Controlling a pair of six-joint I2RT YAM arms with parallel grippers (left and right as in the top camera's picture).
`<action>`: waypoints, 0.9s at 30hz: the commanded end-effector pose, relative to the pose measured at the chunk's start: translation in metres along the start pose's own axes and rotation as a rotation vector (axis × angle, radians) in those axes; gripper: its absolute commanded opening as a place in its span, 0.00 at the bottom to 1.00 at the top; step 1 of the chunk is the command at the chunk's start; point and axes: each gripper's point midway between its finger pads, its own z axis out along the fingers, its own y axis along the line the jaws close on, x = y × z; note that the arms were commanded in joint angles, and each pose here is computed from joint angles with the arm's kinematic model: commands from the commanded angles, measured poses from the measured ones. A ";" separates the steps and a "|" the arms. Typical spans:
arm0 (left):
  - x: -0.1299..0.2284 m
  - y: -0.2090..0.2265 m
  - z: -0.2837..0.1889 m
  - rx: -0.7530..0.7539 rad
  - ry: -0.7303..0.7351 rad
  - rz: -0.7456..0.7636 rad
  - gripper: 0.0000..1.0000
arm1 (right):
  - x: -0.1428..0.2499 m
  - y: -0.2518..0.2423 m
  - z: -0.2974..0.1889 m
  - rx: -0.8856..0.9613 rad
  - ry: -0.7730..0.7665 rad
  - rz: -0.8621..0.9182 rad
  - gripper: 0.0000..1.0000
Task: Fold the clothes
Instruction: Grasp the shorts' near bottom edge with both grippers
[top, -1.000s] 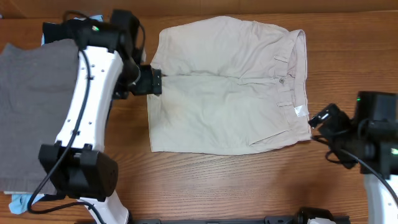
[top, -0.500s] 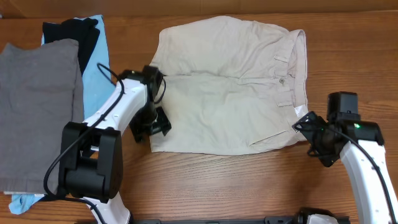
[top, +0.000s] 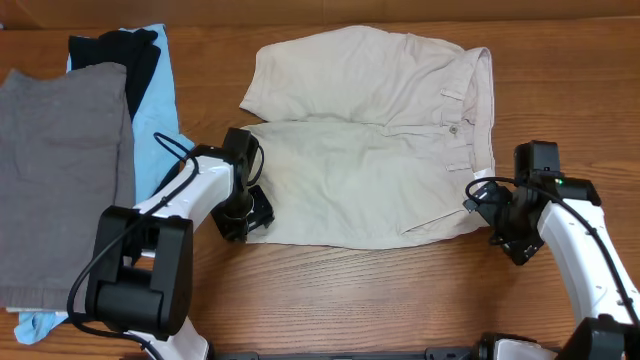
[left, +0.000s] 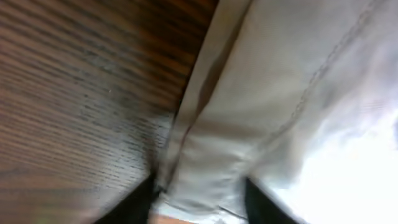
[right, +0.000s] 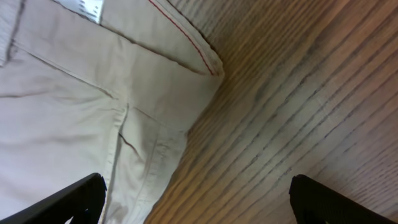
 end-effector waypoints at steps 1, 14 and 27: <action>0.008 0.001 0.024 0.008 0.054 0.026 0.06 | 0.010 -0.005 0.009 0.012 0.043 0.009 0.97; -0.014 -0.004 -0.001 0.024 0.023 0.087 0.04 | 0.013 0.005 0.062 -0.142 -0.020 0.002 0.80; -0.066 0.005 -0.073 0.041 -0.066 0.119 0.04 | 0.012 0.020 0.043 -0.227 -0.011 0.027 0.04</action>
